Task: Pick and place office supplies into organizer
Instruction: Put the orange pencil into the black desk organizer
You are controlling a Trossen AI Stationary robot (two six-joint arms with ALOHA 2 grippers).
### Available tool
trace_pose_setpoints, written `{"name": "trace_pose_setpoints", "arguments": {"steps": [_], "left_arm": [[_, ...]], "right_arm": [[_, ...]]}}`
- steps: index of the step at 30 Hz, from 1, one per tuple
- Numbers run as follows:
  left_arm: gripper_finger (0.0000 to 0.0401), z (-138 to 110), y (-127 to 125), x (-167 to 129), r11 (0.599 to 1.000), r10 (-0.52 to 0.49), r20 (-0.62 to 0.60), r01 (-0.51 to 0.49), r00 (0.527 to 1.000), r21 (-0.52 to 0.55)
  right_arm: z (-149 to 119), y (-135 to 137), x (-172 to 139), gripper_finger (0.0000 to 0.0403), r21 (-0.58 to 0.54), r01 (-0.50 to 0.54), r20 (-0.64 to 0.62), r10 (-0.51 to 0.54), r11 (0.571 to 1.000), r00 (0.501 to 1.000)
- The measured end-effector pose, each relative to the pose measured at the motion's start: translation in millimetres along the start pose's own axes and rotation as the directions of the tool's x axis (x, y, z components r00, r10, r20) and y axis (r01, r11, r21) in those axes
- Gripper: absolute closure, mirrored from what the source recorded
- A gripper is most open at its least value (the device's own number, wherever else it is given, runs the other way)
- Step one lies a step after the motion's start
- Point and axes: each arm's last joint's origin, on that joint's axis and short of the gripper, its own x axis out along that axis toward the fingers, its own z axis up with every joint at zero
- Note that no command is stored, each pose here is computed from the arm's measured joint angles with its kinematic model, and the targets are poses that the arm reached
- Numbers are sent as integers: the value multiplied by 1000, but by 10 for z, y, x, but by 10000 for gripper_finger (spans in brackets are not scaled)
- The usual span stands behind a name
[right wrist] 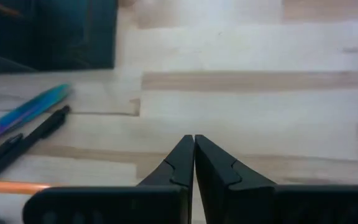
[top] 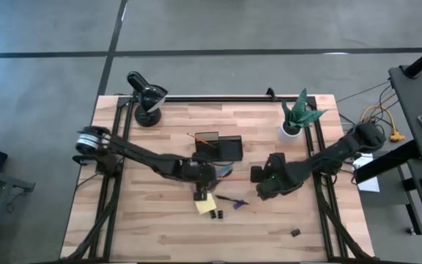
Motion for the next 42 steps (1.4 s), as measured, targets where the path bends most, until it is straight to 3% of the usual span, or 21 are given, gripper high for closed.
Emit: {"name": "trace_pose_setpoints", "arguments": {"steps": [3,9,14,18,24,28,30,35,42], "left_arm": [[395,131,99,-295,998,47,19,-48,999,38],[395,235,323,-1028,960,210,-94,-187,973,208],[395,233,484,-1515,874,386,-216,-280,897,397],[395,193,600,-1693,802,492,-298,-294,818,520],[395,190,763,-1607,684,606,-350,-243,714,688],[395,200,858,-1361,578,675,-388,-123,628,807],[395,201,888,-1235,546,689,-406,-62,601,835],[395,258,892,-947,503,691,-398,-7,604,864],[395,290,874,-841,507,662,-389,-1,640,862]], "right_arm": [[-1,-9,19,394,-1,2,11,-2,1000,1000],[-4,2,42,394,-7,-10,62,11,1000,998],[-26,5,79,394,-13,0,72,1,1000,997],[-36,16,90,394,-10,-7,72,8,1000,997],[-42,29,92,394,-5,-21,73,22,1000,997],[-48,41,91,394,3,-34,68,33,999,997],[-52,50,91,394,5,-42,64,42,999,997],[-53,51,91,394,6,-43,63,42,999,997],[-54,53,90,394,4,-45,62,45,999,997]]}}
